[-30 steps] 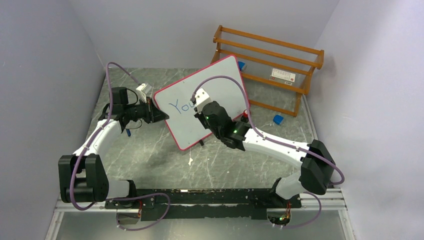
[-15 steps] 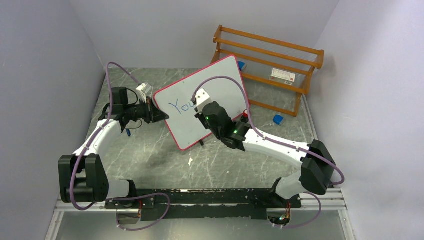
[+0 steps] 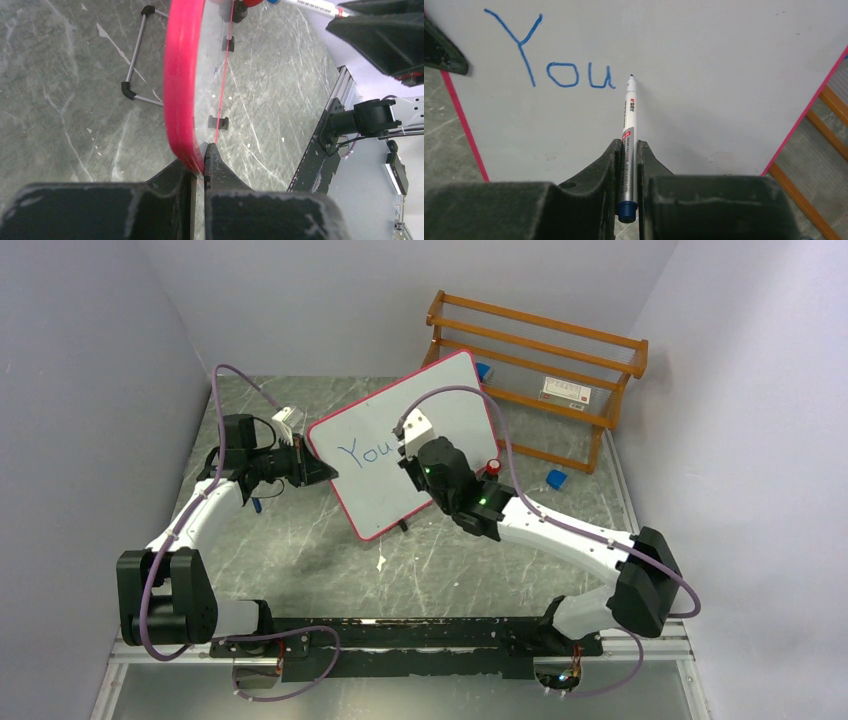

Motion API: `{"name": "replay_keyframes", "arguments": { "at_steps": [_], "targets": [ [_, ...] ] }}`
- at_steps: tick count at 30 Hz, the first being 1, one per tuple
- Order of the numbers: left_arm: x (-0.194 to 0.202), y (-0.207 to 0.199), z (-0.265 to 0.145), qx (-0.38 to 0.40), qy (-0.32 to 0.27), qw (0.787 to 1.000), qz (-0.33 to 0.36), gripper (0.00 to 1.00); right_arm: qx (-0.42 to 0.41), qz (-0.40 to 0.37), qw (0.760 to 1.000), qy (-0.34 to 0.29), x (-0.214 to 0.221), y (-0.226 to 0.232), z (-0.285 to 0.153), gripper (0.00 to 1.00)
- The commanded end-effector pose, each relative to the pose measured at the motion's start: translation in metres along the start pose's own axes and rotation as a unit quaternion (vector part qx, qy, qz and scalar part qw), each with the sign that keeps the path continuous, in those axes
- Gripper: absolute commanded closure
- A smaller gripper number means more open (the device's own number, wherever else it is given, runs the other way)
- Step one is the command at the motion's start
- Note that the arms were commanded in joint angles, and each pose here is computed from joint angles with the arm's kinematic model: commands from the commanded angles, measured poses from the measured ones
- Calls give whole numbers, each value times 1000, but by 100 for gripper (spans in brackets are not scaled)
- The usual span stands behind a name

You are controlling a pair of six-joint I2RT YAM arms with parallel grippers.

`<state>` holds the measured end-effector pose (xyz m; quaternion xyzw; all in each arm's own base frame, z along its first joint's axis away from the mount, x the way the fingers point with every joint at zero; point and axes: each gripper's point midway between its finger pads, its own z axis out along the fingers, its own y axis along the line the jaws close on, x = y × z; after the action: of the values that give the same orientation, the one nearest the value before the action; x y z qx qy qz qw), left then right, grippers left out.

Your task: Write a sentence on the whiteboard

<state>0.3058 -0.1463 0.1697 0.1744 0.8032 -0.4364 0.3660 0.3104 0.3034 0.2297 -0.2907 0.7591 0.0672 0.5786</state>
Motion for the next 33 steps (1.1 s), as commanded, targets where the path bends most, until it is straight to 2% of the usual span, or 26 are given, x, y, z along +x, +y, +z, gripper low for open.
{"name": "replay_keyframes", "arguments": {
  "at_steps": [1,10,33],
  "targets": [
    [16,21,7,-50,28,998,26,95,14,25,999,-19,-8,-22,-2,100],
    [16,22,6,-54,29,998,25,95,13,44,998,-31,-9,-42,5,100],
    [17,23,7,-55,30,998,21,95,11,33,999,-16,0,-43,21,100]
  ]
}}
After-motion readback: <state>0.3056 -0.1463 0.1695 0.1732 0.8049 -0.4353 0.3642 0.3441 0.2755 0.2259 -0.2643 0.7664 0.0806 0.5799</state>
